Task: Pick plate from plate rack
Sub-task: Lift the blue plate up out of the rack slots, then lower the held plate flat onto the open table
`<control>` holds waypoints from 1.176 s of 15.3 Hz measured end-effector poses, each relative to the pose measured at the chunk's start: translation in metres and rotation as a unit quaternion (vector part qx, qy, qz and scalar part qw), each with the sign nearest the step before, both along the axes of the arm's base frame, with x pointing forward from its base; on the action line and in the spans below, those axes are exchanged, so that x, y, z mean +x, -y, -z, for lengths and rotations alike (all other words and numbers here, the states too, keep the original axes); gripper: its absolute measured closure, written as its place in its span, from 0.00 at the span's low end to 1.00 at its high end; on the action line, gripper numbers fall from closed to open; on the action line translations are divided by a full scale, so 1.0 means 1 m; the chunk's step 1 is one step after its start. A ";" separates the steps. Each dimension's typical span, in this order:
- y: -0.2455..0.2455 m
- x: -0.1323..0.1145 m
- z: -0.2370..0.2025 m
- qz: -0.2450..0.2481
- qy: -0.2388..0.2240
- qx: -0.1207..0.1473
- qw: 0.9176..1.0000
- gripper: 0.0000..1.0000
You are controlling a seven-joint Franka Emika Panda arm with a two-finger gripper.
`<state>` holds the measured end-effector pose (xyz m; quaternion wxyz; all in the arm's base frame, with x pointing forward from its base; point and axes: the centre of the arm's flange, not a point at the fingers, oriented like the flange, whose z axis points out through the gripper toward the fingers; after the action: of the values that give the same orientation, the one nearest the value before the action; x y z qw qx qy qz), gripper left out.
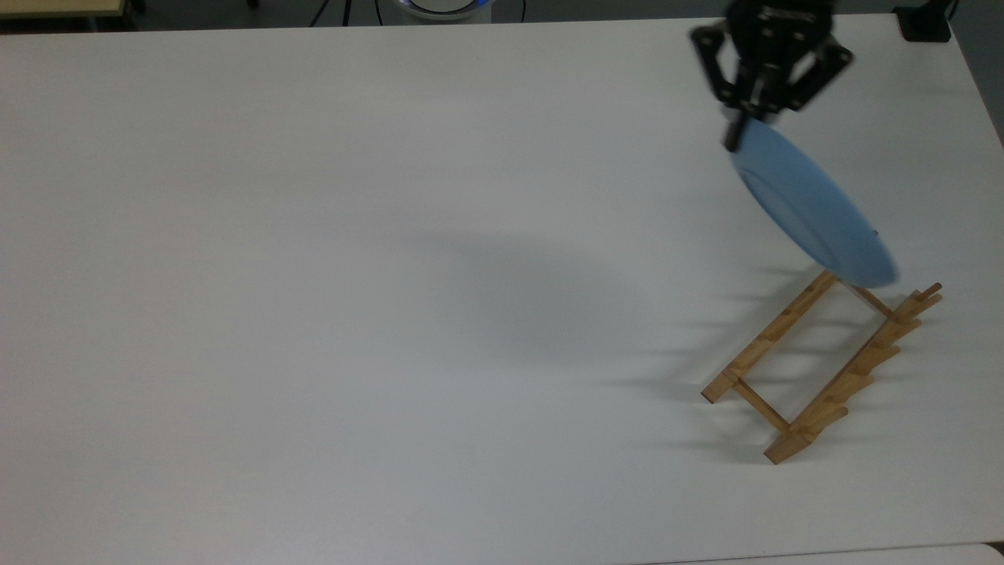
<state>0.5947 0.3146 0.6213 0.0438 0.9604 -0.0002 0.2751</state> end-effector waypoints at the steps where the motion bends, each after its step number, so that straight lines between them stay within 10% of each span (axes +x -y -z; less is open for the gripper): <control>1: 0.024 0.001 -0.009 -0.009 -0.026 0.000 1.000 0.92; 12: 0.290 0.012 0.046 -0.145 -0.296 0.015 0.944 0.92; 18: 0.336 0.015 0.128 -0.130 -0.306 0.028 0.943 0.92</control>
<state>0.6096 -0.0216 0.4931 -0.0214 0.9908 0.1302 -0.0290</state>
